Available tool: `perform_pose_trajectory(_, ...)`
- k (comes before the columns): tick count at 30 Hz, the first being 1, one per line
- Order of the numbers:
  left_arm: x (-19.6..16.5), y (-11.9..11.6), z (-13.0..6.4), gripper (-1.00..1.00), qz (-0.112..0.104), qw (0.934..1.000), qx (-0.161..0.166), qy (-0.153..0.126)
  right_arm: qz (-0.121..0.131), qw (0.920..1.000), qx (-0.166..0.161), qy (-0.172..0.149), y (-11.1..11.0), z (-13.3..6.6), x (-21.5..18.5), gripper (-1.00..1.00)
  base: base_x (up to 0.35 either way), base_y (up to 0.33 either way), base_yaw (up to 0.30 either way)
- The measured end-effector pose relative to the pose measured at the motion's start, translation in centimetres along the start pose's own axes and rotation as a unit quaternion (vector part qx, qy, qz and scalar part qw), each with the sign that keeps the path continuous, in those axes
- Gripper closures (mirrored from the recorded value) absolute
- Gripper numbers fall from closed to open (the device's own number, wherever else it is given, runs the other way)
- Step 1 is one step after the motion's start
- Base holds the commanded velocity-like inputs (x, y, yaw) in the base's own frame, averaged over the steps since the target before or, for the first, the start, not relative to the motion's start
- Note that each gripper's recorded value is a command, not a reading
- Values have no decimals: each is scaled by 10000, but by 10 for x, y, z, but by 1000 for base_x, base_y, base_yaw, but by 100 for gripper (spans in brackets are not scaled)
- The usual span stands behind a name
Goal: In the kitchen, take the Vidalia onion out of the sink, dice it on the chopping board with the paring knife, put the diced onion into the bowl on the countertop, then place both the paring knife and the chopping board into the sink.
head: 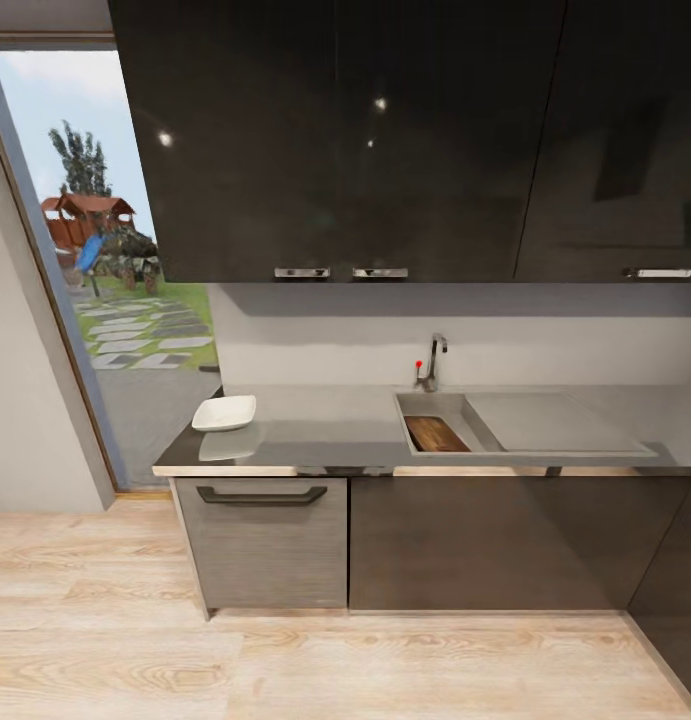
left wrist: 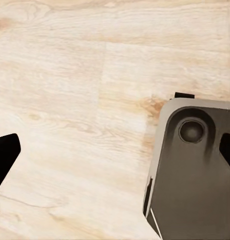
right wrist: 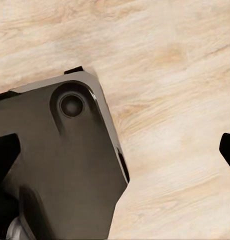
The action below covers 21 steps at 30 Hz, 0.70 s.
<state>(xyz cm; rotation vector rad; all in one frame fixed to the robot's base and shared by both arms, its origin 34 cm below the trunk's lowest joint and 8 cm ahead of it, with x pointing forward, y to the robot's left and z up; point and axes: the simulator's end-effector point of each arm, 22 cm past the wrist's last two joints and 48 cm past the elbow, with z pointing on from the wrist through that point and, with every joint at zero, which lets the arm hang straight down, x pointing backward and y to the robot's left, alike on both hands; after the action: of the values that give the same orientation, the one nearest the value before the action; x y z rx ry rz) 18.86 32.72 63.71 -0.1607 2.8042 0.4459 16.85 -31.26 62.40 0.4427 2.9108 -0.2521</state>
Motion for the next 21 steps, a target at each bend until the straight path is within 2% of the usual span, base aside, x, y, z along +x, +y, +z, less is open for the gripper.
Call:
perform_pose_trajectory(4, 0, 15, 3, -100, 42, 9999, -99, 8, 173, 9970, -240, -708, 27, -3, -45, -100, 0, 0, 0)
perform_pose_trajectory(6, -1, 15, 3, -100, 32, 9999, -98, -9, 210, 9959, -310, -818, 36, -5, -50, -100, 0, 0, 0)
perform_pose_trajectory(21, -1, 15, 3, -100, 38, 9999, -99, -13, 220, 9954, -339, -873, 40, -6, -53, -100, 0, 0, 0)
